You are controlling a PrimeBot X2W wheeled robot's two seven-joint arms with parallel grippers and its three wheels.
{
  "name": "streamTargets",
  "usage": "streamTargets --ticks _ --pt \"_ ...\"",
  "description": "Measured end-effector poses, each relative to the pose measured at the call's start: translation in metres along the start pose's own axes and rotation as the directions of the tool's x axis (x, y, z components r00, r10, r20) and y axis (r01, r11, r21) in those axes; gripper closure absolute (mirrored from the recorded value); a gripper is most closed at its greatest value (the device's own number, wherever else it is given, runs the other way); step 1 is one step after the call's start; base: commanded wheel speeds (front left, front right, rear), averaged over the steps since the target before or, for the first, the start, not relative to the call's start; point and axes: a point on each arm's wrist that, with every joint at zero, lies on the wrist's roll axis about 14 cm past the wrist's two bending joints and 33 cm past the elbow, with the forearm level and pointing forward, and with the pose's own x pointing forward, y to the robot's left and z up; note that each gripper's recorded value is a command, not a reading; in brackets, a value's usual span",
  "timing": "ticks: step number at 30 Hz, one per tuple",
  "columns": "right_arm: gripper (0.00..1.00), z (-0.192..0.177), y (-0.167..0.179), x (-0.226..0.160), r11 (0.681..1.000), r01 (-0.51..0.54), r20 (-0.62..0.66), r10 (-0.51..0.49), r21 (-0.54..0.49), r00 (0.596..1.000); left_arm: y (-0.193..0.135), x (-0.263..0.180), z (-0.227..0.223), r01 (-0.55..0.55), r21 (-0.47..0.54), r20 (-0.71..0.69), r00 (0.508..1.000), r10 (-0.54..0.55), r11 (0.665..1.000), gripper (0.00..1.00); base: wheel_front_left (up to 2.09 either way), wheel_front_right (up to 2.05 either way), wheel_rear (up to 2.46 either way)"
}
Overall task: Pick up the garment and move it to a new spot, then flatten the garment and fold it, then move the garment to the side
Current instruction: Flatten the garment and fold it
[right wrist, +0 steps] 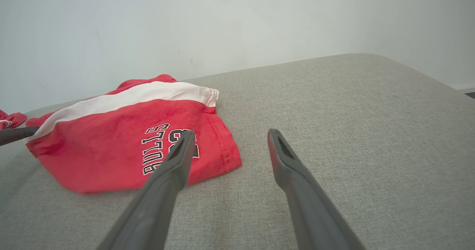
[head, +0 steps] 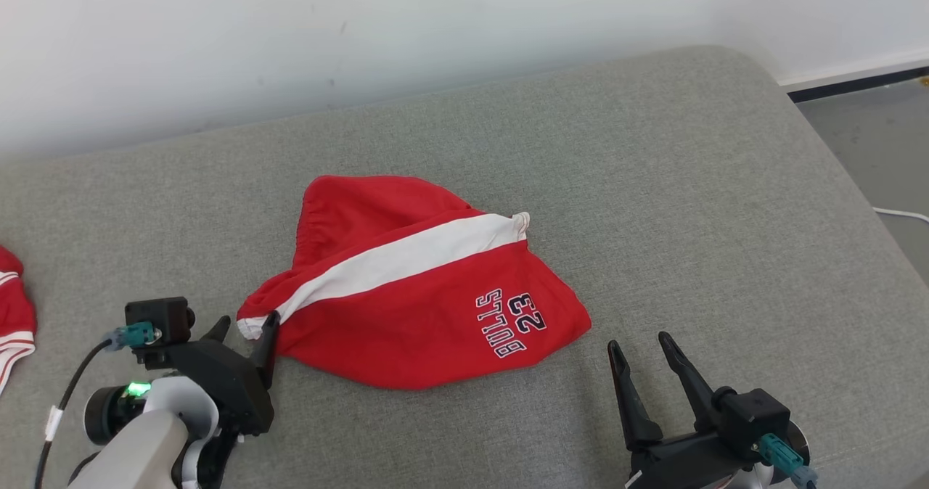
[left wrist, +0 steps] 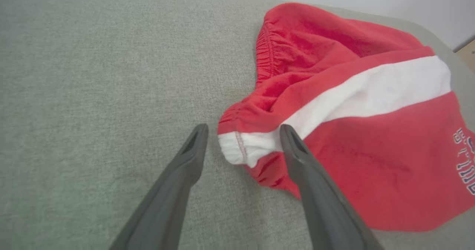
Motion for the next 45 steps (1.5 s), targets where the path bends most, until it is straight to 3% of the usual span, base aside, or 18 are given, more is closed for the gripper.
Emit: streamTargets --ticks 5,7,21,22,23,31,35,45 --pt "0.00 0.000 -0.001 0.001 1.000 0.004 -0.002 -0.004 0.000 1.000 -0.002 0.000 -0.009 0.000 -0.012 -0.029 1.000 0.000 1.000 0.00 0.00 0.00 0.00" --pt "0.00 0.000 -0.003 0.001 1.000 0.008 -0.002 -0.008 0.000 1.000 -0.003 0.000 -0.014 0.005 -0.015 -0.042 0.999 -0.005 1.000 1.00 0.00 0.00 0.00" --pt "0.00 0.003 -0.005 0.000 1.000 0.015 0.009 -0.015 0.003 1.000 0.008 -0.026 -0.019 -0.032 0.007 0.062 0.998 0.032 0.999 1.00 0.00 0.00 0.00" --pt "0.00 0.003 -0.004 0.001 1.000 0.012 0.009 -0.012 0.003 1.000 0.008 -0.029 -0.020 -0.037 0.004 0.067 0.997 0.036 0.999 0.95 0.00 0.00 0.00" --pt "0.00 0.003 -0.003 0.001 1.000 0.008 0.009 -0.008 0.003 1.000 0.009 -0.032 -0.020 -0.045 0.002 0.077 0.996 0.044 0.999 0.00 0.00 0.00 0.00" --pt "0.00 0.007 0.002 0.001 1.000 -0.007 0.022 0.007 0.006 1.000 0.009 -0.054 0.007 -0.070 -0.035 0.228 0.971 0.076 0.997 0.00 0.00 0.00 0.00" --pt "0.00 0.012 -0.005 0.000 1.000 0.016 0.037 -0.016 -0.002 0.999 0.009 -0.076 0.038 -0.097 -0.054 0.372 0.922 0.110 0.994 0.00 0.00 0.00 0.00" --pt "0.00 0.029 -0.009 0.004 0.997 0.021 0.083 -0.015 -0.073 0.996 0.024 -0.141 0.041 -0.199 -0.085 0.508 0.834 0.214 0.976 0.00 0.00 0.00 0.00"
